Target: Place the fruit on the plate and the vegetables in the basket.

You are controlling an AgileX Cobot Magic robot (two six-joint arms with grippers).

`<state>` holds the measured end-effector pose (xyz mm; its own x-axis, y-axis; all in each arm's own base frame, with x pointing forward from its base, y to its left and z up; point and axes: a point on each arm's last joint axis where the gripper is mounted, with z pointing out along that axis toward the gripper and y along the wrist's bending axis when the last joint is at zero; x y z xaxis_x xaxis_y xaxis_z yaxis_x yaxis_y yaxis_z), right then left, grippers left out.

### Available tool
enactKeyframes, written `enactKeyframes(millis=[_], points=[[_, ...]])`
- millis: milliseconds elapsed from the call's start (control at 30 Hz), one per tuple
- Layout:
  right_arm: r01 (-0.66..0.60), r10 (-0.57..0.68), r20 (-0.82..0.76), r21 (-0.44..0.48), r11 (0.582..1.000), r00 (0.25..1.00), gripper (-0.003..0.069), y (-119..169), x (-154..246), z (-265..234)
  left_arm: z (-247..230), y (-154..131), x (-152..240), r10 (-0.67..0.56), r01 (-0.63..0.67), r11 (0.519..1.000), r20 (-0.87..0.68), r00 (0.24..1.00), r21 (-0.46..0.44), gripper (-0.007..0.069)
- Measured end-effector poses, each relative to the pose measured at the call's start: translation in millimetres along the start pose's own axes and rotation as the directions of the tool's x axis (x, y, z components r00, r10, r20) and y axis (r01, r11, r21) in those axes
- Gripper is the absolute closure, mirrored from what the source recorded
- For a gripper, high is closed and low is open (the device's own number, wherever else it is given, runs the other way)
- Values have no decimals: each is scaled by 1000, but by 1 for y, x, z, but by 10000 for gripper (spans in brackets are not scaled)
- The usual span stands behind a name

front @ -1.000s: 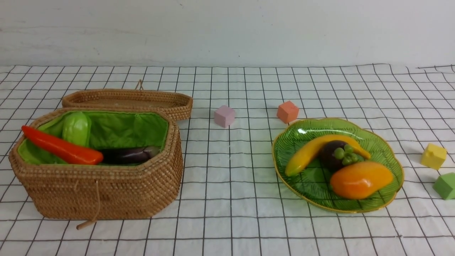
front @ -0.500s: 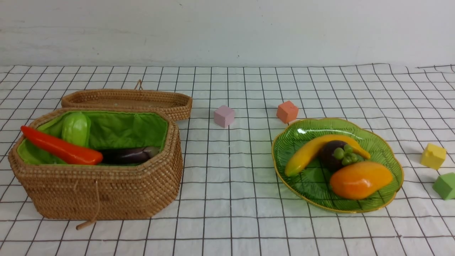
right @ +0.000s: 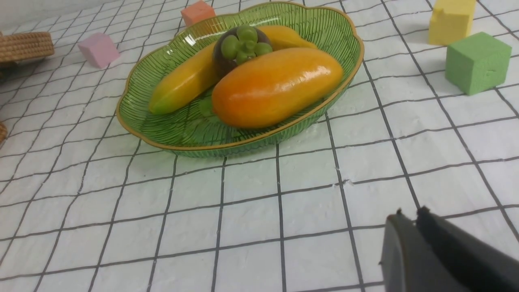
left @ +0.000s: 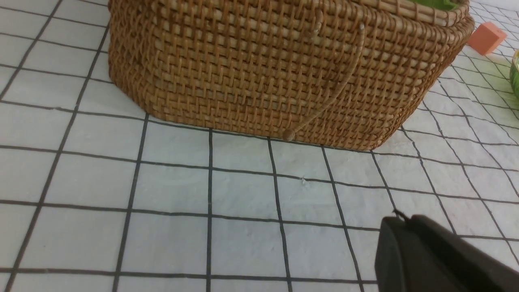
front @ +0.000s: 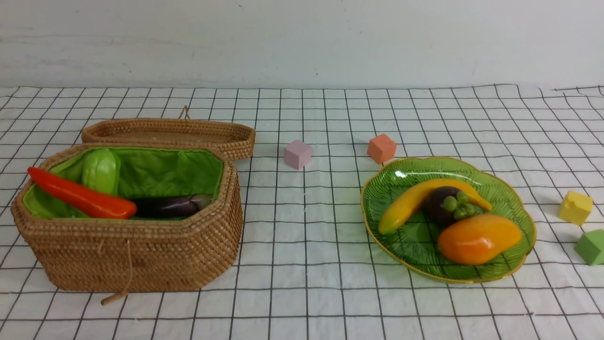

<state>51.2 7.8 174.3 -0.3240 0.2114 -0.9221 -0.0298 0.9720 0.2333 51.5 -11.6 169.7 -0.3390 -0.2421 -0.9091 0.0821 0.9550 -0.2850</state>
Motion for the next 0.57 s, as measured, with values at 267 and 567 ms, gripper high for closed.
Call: enactKeyframes(millis=[267,567], points=[[0,0,0,0,1000,1000,585,0,0,0,0,0,0,0,0,1000,0,1000,0,638],[0,0,0,0,1000,1000,571,0,0,0,0,0,0,0,0,1000,0,1000,0,633]])
